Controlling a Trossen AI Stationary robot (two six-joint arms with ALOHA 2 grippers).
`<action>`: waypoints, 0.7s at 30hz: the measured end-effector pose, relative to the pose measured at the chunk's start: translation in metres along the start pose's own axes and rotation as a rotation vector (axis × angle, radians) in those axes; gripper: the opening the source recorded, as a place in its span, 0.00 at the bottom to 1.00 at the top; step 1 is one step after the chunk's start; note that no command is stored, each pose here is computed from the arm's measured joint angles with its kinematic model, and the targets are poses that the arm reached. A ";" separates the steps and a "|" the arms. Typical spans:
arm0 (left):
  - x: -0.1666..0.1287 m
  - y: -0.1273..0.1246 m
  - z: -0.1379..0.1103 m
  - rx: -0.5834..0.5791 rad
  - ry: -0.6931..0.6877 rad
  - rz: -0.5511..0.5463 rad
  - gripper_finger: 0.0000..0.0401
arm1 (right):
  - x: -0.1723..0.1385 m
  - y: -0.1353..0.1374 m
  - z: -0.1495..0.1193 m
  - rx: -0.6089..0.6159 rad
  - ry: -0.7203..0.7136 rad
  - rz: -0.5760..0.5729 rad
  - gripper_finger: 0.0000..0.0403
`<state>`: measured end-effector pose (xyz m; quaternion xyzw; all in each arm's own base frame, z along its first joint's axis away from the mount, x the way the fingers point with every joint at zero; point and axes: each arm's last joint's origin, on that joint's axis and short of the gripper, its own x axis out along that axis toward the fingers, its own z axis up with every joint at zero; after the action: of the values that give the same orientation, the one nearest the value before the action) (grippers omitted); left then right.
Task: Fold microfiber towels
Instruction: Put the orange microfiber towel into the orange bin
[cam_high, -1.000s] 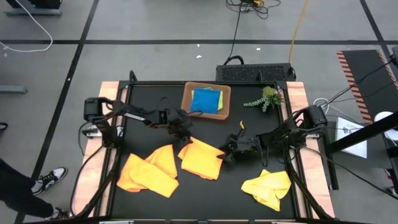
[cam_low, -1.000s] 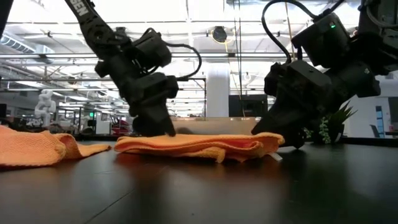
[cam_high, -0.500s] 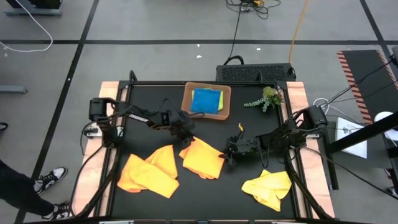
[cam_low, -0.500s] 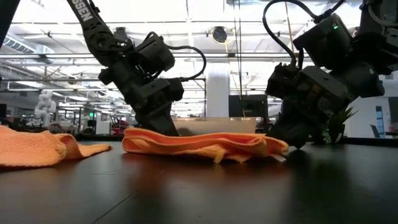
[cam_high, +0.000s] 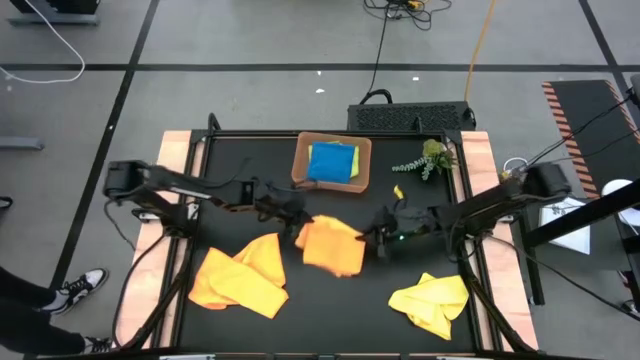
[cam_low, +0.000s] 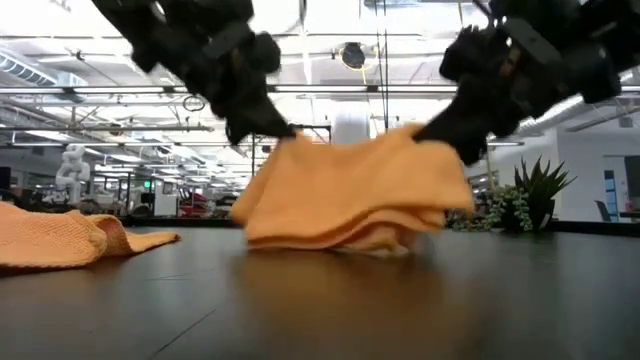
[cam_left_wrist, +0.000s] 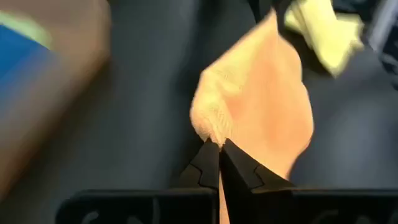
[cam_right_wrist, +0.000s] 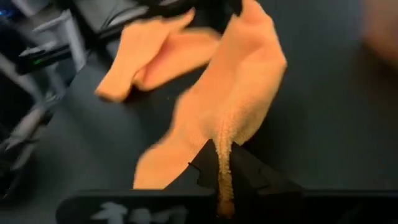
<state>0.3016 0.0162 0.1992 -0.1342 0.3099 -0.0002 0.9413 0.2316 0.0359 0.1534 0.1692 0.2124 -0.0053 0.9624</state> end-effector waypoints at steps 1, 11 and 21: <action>-0.007 -0.001 0.005 0.014 -0.034 0.037 0.01 | -0.005 -0.002 0.005 -0.017 -0.021 -0.029 0.01; -0.040 0.023 0.027 0.011 -0.199 0.292 0.00 | -0.038 -0.044 0.049 -0.108 -0.246 -0.273 0.00; -0.057 0.084 0.038 -0.062 -0.278 0.397 0.00 | -0.045 -0.111 0.065 -0.078 -0.261 -0.433 0.00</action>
<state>0.2704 0.1112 0.2407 -0.0984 0.1976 0.2127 0.9519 0.2083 -0.0927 0.1912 0.0803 0.1177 -0.2251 0.9639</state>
